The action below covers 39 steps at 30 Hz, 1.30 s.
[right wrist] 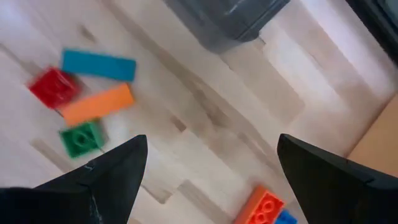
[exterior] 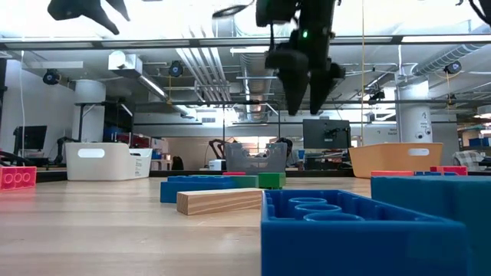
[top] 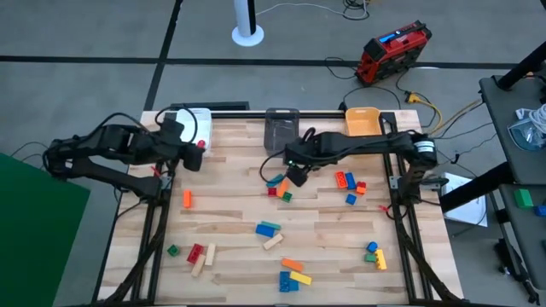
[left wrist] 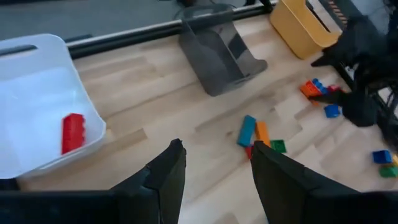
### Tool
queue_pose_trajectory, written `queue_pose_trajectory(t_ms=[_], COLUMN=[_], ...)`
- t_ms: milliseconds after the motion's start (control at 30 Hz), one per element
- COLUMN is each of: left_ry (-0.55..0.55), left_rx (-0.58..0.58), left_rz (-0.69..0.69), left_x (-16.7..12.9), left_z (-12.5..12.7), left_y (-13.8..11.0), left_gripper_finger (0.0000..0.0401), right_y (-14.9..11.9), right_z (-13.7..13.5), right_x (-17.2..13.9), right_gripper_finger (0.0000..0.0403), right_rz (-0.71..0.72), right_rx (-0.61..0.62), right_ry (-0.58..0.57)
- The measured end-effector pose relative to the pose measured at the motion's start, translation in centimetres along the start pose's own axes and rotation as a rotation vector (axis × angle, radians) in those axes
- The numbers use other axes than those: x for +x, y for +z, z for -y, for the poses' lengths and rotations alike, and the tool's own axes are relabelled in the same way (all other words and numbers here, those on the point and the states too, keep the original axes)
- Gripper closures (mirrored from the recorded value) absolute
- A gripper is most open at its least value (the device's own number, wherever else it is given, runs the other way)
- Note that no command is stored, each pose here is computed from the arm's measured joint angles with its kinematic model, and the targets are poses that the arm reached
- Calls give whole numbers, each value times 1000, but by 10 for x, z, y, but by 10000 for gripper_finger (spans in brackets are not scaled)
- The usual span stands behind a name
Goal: Sort blocks by size
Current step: Put the top small green game piece into the black bin
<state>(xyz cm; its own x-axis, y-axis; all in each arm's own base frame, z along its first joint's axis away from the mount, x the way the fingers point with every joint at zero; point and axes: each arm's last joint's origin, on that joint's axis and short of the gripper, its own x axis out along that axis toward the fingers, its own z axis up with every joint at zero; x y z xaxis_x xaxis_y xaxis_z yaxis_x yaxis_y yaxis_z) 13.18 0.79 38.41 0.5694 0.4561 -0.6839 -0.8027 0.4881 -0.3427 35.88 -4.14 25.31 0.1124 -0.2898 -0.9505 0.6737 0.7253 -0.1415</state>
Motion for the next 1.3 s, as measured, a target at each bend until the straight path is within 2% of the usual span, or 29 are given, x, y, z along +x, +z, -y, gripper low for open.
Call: queue_pose_trajectory(t_ms=[100,233,333,533,800,1067,1300], left_ry=[18,44,58,63,63,67,72], left_rx=[8,25,34,37,42,45,47], left_rz=[4,-11,-20,-23,-24,-26,-29], left_x=[0,2,4,5,5,6,7], left_z=[-1,-1,-1,-1,-1,0,1], left_y=[0,-2,-3,-3,-3,-3,-4], left_gripper_finger=[242,242,242,242,242,242,242], right_y=[1,0,-3,-6,-5,-5,-7], right_z=[-9,-31,-46,-57,-69,-75,-79], right_x=[16,34,45,65,76,89,104], right_gripper_finger=[53,53,53,53,53,55,99], right_rz=[-67,-144,-151,-205,-173,-166,-184], right_rx=[9,-161,-206,-234,-277,-277,-289], right_ry=[47,228,283,308,355,347,327])
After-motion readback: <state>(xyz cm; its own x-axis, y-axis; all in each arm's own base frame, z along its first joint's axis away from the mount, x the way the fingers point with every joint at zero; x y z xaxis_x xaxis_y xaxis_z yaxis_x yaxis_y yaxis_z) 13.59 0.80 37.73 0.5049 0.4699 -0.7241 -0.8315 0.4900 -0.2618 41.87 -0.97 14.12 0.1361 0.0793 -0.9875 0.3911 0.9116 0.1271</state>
